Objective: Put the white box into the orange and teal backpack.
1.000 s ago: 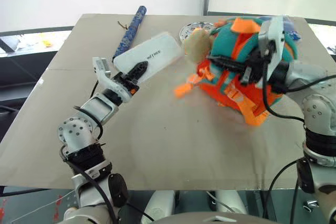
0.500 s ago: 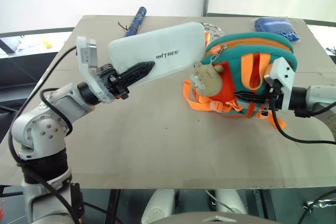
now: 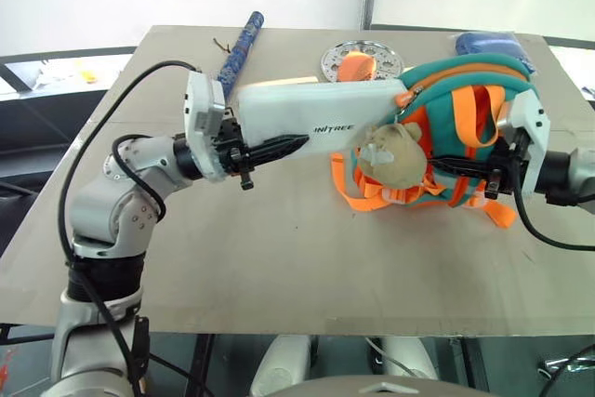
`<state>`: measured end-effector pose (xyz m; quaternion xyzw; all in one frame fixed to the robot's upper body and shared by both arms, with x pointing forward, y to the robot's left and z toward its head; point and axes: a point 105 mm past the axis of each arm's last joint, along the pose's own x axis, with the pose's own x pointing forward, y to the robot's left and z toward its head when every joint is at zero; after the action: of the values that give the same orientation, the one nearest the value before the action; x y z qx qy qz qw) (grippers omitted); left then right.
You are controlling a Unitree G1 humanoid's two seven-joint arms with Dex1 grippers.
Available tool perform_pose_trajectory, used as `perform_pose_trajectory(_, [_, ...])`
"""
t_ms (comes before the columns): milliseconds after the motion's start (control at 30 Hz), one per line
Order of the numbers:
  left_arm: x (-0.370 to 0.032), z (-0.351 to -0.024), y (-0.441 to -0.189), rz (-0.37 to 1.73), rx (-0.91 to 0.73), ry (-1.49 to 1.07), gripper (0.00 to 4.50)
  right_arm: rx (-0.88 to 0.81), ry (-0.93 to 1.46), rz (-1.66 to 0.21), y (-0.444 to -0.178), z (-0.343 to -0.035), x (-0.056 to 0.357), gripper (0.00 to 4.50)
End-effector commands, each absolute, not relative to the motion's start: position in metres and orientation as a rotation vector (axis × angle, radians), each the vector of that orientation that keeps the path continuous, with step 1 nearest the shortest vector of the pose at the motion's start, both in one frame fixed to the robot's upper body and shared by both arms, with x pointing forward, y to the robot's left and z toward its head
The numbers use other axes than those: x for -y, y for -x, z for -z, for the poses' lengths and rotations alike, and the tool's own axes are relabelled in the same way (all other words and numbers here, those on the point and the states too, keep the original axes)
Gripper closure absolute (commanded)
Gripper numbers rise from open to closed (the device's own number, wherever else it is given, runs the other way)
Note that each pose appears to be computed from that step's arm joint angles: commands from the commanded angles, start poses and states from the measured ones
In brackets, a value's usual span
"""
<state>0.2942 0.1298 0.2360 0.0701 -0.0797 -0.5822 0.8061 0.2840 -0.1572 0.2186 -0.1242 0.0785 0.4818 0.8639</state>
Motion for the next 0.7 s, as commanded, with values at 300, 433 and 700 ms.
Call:
perform_pose_trajectory(300, [-0.077, -0.220, -0.304, 1.366, 0.148, -0.233, 3.37, 0.009, 0.251, -1.156, -0.266, -0.253, 0.124, 4.43])
perform_pose_trajectory(433, [-0.049, -0.220, -0.308, 1.401, 0.139, -0.216, 3.37, 0.010, 0.246, -1.205, -0.261, -0.250, 0.114, 4.43])
perform_pose_trajectory(700, [0.026, -0.209, -0.316, 1.486, 0.015, -0.322, 3.37, 0.042, 0.220, -1.266, -0.256, -0.248, 0.097, 4.43])
